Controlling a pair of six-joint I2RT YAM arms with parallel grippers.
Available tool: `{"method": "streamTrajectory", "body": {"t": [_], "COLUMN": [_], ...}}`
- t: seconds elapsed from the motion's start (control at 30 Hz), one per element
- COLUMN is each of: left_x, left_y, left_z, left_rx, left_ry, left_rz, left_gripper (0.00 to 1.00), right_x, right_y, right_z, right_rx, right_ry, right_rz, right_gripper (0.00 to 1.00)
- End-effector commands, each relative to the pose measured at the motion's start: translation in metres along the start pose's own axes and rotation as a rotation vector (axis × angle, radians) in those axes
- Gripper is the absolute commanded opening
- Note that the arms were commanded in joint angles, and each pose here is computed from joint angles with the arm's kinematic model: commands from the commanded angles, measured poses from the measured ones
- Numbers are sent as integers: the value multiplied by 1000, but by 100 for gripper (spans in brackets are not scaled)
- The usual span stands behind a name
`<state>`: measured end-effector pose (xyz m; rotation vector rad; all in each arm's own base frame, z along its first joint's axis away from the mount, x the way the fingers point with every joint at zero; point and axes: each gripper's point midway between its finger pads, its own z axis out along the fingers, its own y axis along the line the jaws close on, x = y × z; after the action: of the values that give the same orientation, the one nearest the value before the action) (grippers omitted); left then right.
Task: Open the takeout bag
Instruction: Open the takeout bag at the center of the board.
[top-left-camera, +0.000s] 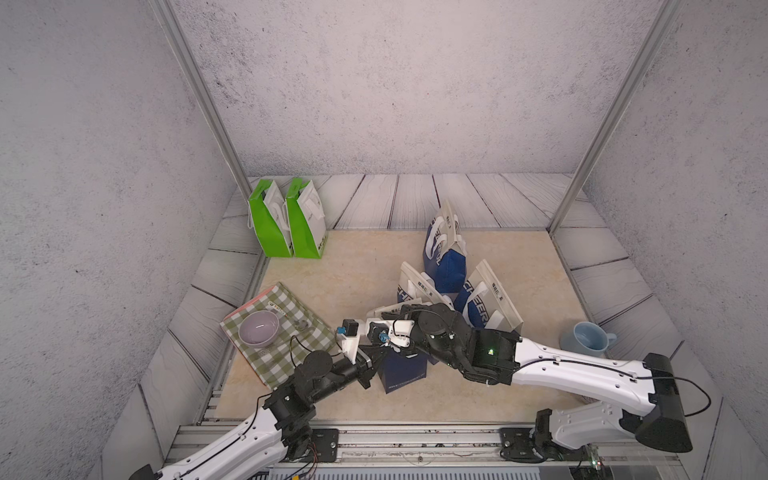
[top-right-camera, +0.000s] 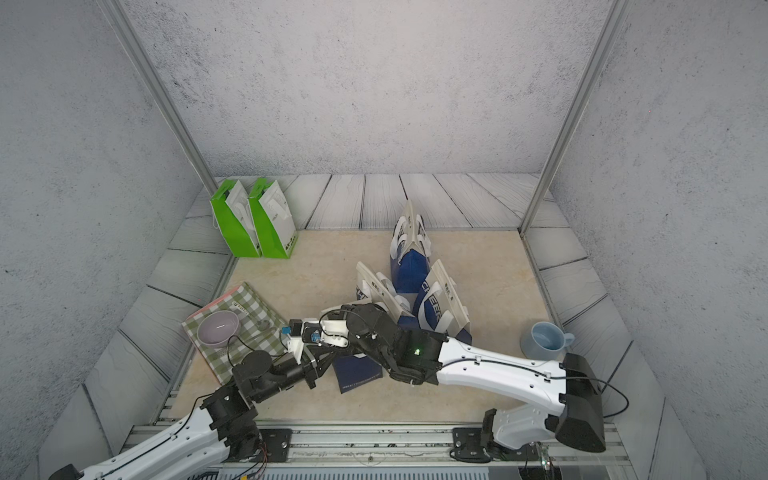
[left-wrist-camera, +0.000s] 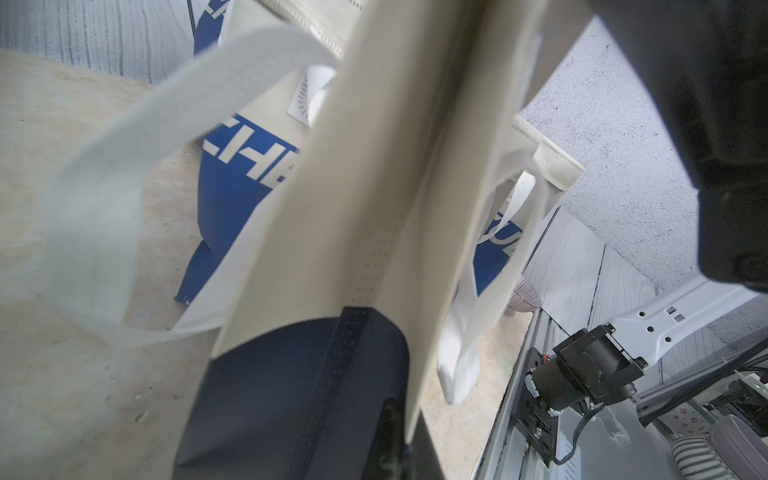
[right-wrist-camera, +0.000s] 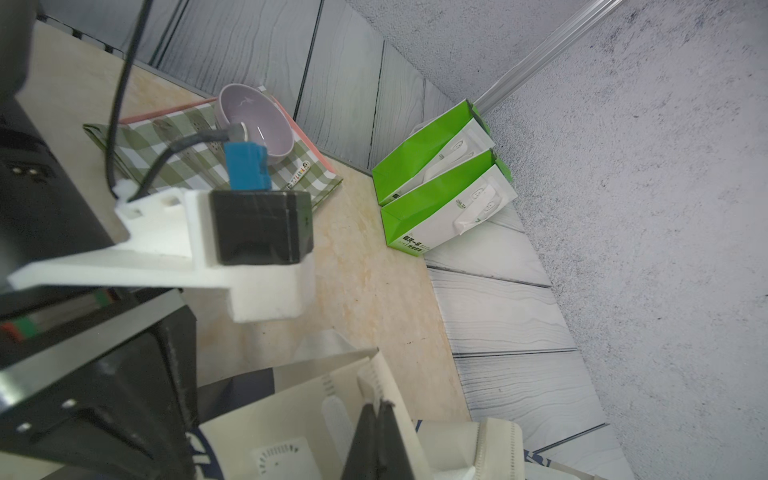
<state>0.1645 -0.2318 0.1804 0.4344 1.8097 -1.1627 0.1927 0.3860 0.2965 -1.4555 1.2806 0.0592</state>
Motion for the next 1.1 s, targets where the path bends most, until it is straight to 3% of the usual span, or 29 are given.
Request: {"method": "streamTrajectory", "body": {"t": [0.0,1.07], "left_x": [-11,0], "left_y": [-11,-7], "left_z": [-1,-1], "left_rx": [29,7], "left_ry": [-20,46], "left_rz": [23,71], "left_gripper": [0,0], "right_x": [-15,-2], "right_y": [-15,-8], "right_z": [-10,-19], "right_rx": [-3,-373], "right_ry": [-45,133], "right_rz": [75,12], "right_gripper": [0,0]}}
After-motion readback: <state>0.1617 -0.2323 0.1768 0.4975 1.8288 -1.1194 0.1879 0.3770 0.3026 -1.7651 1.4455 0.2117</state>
